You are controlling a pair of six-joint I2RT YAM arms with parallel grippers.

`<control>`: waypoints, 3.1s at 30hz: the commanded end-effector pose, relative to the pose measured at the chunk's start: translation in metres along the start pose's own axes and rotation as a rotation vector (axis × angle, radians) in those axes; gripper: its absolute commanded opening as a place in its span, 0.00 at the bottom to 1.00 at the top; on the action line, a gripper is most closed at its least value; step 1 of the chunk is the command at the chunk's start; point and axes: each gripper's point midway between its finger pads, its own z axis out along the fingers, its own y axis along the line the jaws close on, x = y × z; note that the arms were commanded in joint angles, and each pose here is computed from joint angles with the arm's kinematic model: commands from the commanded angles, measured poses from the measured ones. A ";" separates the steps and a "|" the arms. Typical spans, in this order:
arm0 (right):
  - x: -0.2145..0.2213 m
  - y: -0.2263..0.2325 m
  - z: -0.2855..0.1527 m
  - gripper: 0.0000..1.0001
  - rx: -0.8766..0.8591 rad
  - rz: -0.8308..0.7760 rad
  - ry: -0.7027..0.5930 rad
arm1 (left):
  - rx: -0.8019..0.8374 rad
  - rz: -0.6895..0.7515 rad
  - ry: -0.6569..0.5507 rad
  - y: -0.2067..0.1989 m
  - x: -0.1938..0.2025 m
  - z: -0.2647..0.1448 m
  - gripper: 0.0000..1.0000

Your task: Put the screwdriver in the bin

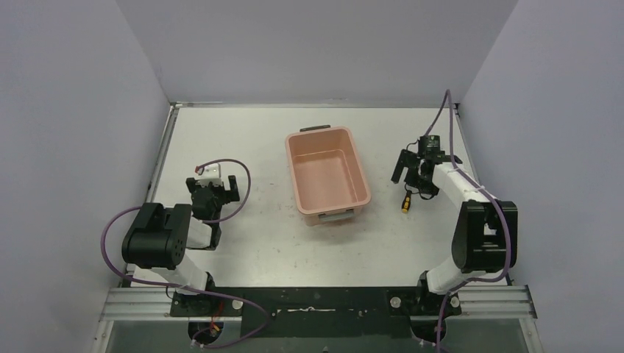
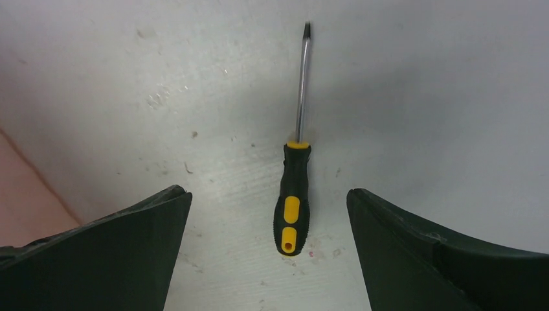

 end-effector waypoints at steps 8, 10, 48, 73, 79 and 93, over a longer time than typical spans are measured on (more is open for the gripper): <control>0.053 -0.023 0.043 0.69 0.079 -0.098 0.201 | 0.003 -0.018 -0.070 -0.001 -0.020 0.005 0.97; 0.056 -0.030 0.048 0.62 0.116 -0.115 0.208 | 0.003 -0.018 -0.070 -0.001 -0.020 0.005 0.97; 0.095 0.269 -0.046 0.00 -0.338 -0.574 0.042 | 0.003 -0.018 -0.071 -0.001 -0.020 0.005 0.97; 0.082 0.262 -0.031 0.73 -0.197 -0.585 0.016 | 0.003 -0.019 -0.071 -0.001 -0.020 0.005 0.97; 0.011 0.272 -0.109 1.00 -0.247 -0.569 -0.170 | 0.003 -0.018 -0.071 -0.001 -0.020 0.005 0.97; -0.102 0.125 -0.159 1.00 -0.219 -0.233 -0.718 | 0.002 -0.018 -0.070 -0.001 -0.020 0.005 0.97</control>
